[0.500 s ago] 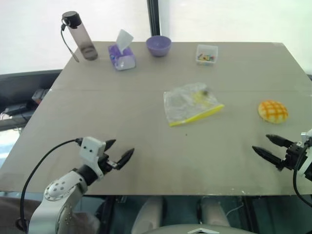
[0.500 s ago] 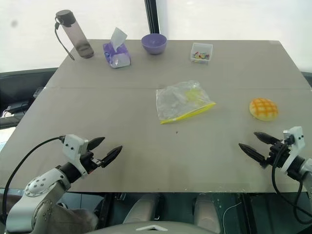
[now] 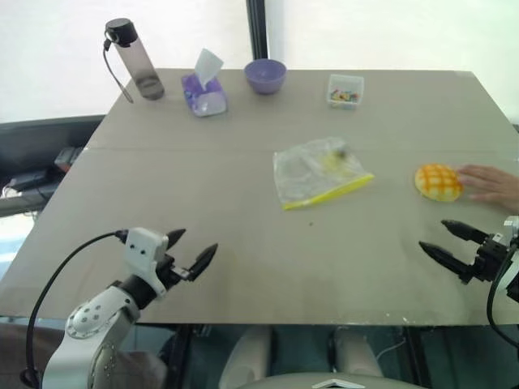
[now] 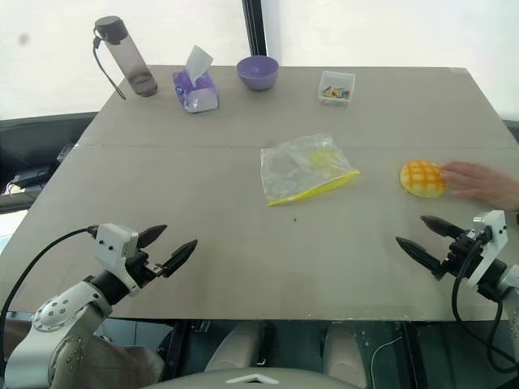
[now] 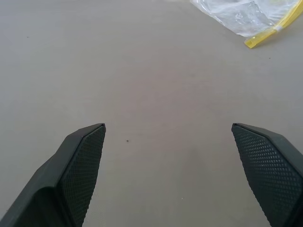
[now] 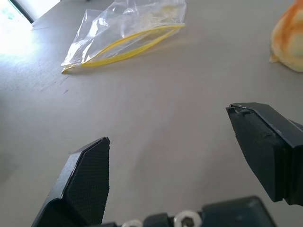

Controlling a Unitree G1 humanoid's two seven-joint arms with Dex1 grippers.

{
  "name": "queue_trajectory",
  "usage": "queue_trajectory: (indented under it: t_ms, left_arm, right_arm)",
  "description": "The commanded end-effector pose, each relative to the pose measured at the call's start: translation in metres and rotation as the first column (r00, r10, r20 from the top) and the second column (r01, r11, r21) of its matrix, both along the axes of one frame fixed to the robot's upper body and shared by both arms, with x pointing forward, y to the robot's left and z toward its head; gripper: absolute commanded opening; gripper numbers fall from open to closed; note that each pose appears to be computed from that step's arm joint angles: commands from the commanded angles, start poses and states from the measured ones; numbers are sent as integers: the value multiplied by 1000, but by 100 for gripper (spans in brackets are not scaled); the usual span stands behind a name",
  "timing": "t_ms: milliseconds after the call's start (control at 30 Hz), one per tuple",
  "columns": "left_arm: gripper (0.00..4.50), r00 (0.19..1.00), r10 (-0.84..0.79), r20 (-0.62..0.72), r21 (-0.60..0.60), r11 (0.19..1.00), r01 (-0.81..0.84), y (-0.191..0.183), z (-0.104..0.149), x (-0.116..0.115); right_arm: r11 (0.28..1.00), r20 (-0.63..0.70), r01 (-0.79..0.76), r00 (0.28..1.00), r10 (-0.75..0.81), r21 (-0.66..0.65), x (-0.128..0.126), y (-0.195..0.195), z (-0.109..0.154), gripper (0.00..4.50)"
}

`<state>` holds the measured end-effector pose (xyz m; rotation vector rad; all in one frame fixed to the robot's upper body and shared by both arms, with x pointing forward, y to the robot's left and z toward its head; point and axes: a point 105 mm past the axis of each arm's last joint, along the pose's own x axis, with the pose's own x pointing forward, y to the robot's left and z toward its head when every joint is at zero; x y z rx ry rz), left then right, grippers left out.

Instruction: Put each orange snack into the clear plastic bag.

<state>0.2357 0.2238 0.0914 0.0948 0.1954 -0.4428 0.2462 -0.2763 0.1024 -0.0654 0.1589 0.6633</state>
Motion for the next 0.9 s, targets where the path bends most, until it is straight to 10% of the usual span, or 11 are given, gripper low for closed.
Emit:
queue_trajectory:
  t_ms: [33, 533, 900]
  left_arm:
    - [450, 998, -21, 57, 10, 1000, 21, -5, 12, -1]
    - [450, 998, -43, 45, -42, 998, 45, -18, 10, 15]
    - [450, 992, -57, -116, -243, 970, 27, -121, 0, 104]
  right_arm:
    - [1000, 65, -10, 998, 10, -5, -1, 1, 14, 447]
    - [986, 156, -144, 975, 157, -90, -8, 26, 29, 447]
    - [959, 321, -260, 904, 283, -113, 3, 90, 76, 447]
